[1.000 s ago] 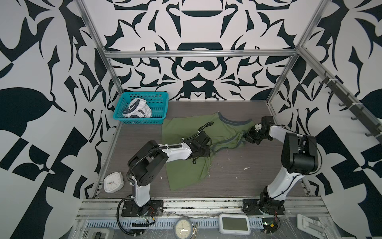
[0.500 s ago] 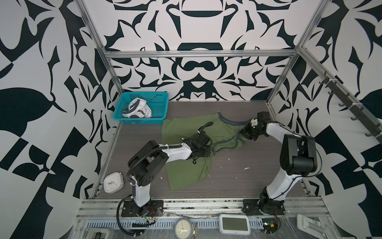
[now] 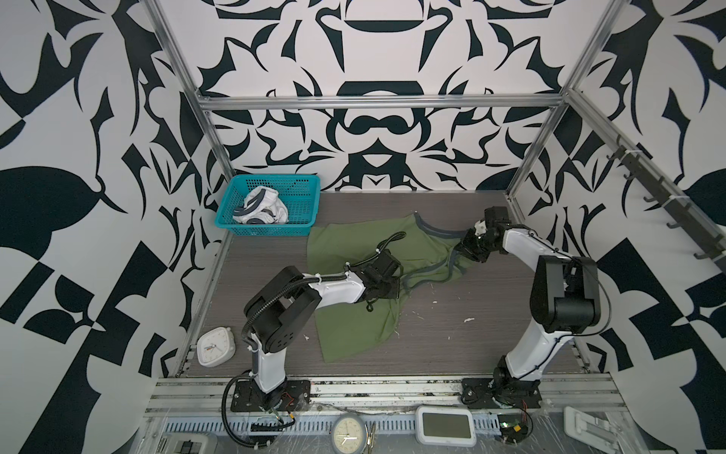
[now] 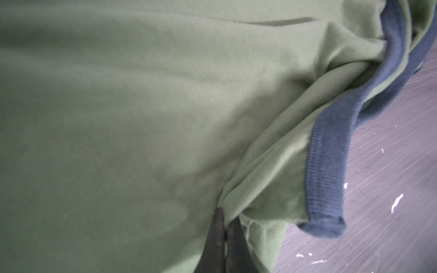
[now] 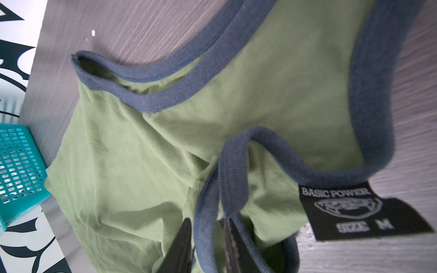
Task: Fold and stack tank tops
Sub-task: Smooth out the tank top at the center of the table, then fold the tank top at the center of the table.
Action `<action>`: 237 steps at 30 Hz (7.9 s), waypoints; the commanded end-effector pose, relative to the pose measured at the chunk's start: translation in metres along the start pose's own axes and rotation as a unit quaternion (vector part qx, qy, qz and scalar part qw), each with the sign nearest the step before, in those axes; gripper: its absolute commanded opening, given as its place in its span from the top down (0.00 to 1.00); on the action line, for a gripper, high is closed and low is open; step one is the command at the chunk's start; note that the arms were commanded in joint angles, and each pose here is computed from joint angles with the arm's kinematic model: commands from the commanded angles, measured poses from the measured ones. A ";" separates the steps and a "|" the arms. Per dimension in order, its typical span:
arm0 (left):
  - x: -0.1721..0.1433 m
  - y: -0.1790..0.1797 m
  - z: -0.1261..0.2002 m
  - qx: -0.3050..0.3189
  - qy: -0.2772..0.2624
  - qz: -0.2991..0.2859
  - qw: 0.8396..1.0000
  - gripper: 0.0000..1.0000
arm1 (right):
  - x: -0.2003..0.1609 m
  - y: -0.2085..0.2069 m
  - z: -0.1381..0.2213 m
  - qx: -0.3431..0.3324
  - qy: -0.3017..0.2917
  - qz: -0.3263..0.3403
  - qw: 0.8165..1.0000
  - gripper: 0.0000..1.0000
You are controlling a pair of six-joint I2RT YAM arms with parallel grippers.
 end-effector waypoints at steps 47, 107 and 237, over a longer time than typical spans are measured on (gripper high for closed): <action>-0.013 0.011 -0.008 0.024 0.014 0.011 1.000 1.00 | -0.034 -0.050 0.076 -0.204 -0.097 0.081 0.971 1.00; -0.085 0.047 0.044 0.075 0.036 0.047 0.995 0.33 | -0.008 -0.164 0.039 -0.177 -0.067 -0.171 0.967 0.56; 0.207 0.294 0.014 0.293 -0.113 0.177 0.933 1.00 | 0.101 -0.070 0.042 -0.089 -0.148 -0.123 0.977 0.40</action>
Point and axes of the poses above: each gripper's point midway between its finger pads, its own z axis back along the fingers, its own y axis along the line the jaws close on, x = y × z, the point moved 5 cm from there along z, back along the fingers, and after that the axes turned 15 degrees about -z, right-handed, at the moved point
